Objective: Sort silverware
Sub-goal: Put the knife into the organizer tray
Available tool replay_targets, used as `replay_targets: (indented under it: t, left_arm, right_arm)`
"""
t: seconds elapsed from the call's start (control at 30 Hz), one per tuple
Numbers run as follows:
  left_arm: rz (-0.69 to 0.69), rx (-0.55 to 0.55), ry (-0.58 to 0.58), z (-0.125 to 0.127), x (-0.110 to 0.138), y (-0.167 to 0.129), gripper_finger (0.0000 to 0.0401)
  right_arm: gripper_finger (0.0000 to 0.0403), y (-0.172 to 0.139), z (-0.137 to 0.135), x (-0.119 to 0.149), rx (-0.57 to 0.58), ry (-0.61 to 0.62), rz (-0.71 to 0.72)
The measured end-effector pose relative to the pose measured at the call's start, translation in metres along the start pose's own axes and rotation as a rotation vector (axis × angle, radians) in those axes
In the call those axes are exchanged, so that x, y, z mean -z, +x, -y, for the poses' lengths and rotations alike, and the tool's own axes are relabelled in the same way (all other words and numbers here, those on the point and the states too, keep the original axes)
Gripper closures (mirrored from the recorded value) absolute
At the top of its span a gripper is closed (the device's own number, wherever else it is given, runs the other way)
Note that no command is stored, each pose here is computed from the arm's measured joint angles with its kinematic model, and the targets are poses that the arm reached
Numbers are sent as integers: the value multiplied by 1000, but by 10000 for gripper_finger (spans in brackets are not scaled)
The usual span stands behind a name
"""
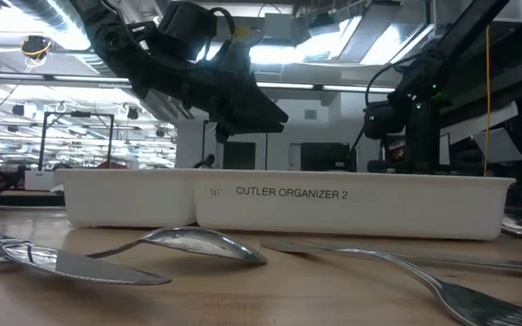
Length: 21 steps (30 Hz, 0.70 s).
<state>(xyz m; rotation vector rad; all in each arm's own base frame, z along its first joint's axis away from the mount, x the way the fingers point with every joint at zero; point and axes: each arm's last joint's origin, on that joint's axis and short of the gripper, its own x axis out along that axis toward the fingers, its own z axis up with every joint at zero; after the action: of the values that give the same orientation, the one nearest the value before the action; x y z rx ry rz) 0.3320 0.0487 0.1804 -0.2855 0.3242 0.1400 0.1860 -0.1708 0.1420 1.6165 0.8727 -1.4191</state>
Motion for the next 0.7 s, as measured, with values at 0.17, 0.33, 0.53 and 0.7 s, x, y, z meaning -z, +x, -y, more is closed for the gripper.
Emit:
replay_targets:
  t: [0.17, 0.33, 0.53, 0.7]
  left_arm:
    - [0, 0, 0, 0, 0, 0, 281]
    - [0, 0, 0, 0, 0, 0, 281]
    - [0, 0, 0, 0, 0, 0, 281]
    - [1, 0, 0, 0, 0, 0, 281]
  right_arm:
    - [324, 0, 2, 0, 29, 1, 29]
    - [324, 2, 2, -2, 53, -19, 66]
    - [325, 12, 2, -3, 103, -106, 37]
    - [354, 13, 2, -2, 112, -165, 19]
